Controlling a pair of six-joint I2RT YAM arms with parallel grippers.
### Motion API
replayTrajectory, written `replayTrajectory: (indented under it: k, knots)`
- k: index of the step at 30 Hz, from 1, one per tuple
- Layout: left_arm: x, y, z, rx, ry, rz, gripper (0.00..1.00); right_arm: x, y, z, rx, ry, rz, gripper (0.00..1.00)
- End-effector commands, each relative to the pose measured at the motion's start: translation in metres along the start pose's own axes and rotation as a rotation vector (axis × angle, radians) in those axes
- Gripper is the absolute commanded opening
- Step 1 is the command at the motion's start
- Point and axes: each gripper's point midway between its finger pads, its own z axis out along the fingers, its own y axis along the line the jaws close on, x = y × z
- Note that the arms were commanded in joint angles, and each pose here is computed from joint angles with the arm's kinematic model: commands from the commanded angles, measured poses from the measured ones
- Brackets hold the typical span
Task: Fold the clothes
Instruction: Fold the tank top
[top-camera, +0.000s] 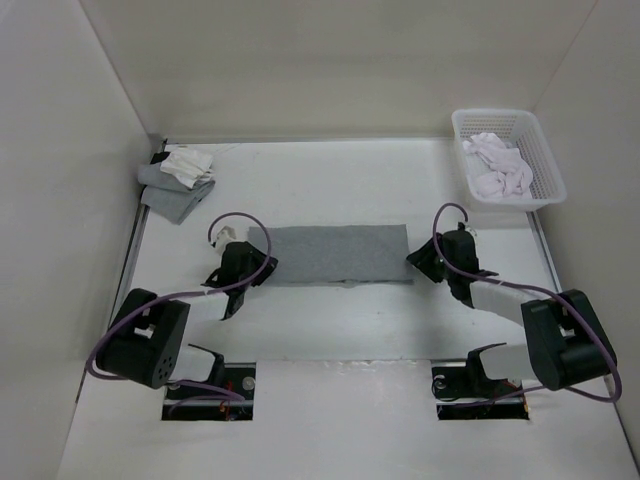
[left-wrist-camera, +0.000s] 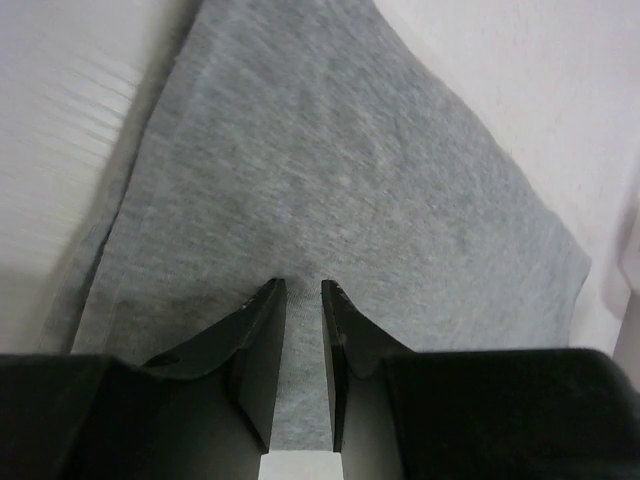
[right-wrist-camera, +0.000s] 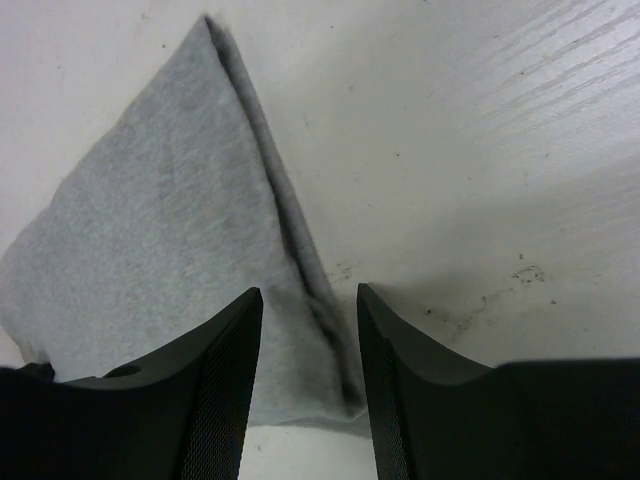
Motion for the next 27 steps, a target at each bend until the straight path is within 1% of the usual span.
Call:
replayTrajectory:
  k: [1, 4, 7, 14, 17, 18, 19, 20, 21, 23, 25, 27]
  knots:
    - [-0.016, 0.031, 0.000, -0.053, -0.042, -0.050, 0.21, -0.008, 0.029, 0.000, -0.091, -0.023, 0.014, 0.48]
    - [-0.031, 0.037, -0.002, -0.054, -0.071, -0.086, 0.21, 0.001, 0.031, 0.000, -0.100, 0.002, 0.006, 0.49]
    - [-0.042, 0.018, -0.007, 0.011, -0.097, -0.080, 0.22, 0.017, 0.036, 0.001, -0.121, 0.050, -0.005, 0.50]
    - [-0.049, -0.026, -0.020, 0.129, -0.123, -0.033, 0.22, 0.049, 0.047, 0.005, -0.212, 0.146, 0.013, 0.49]
    - [-0.055, -0.042, -0.027, 0.171, -0.141, -0.021, 0.22, 0.055, 0.050, 0.008, -0.231, 0.177, 0.036, 0.44]
    - [-0.057, -0.049, -0.031, 0.187, -0.150, -0.015, 0.22, 0.056, 0.051, 0.010, -0.231, 0.180, 0.047, 0.39]
    - [-0.059, -0.057, -0.035, 0.208, -0.158, -0.008, 0.22, 0.056, 0.053, 0.013, -0.229, 0.184, 0.063, 0.32]
    - [-0.060, -0.064, -0.039, 0.226, -0.167, 0.001, 0.22, 0.054, 0.054, 0.015, -0.229, 0.180, 0.069, 0.27]
    - [-0.062, -0.072, -0.043, 0.247, -0.177, 0.011, 0.22, 0.053, 0.054, 0.017, -0.227, 0.173, 0.077, 0.19]
    - [-0.062, -0.087, -0.051, 0.282, -0.193, 0.039, 0.23, 0.045, 0.057, 0.016, -0.248, 0.139, 0.098, 0.06]
    - [-0.057, -0.099, -0.056, 0.307, -0.192, 0.071, 0.24, 0.029, 0.056, 0.006, -0.266, 0.069, 0.125, 0.02]
    - [-0.049, -0.109, -0.060, 0.327, -0.182, 0.099, 0.26, 0.017, 0.051, -0.007, -0.259, 0.011, 0.123, 0.01]
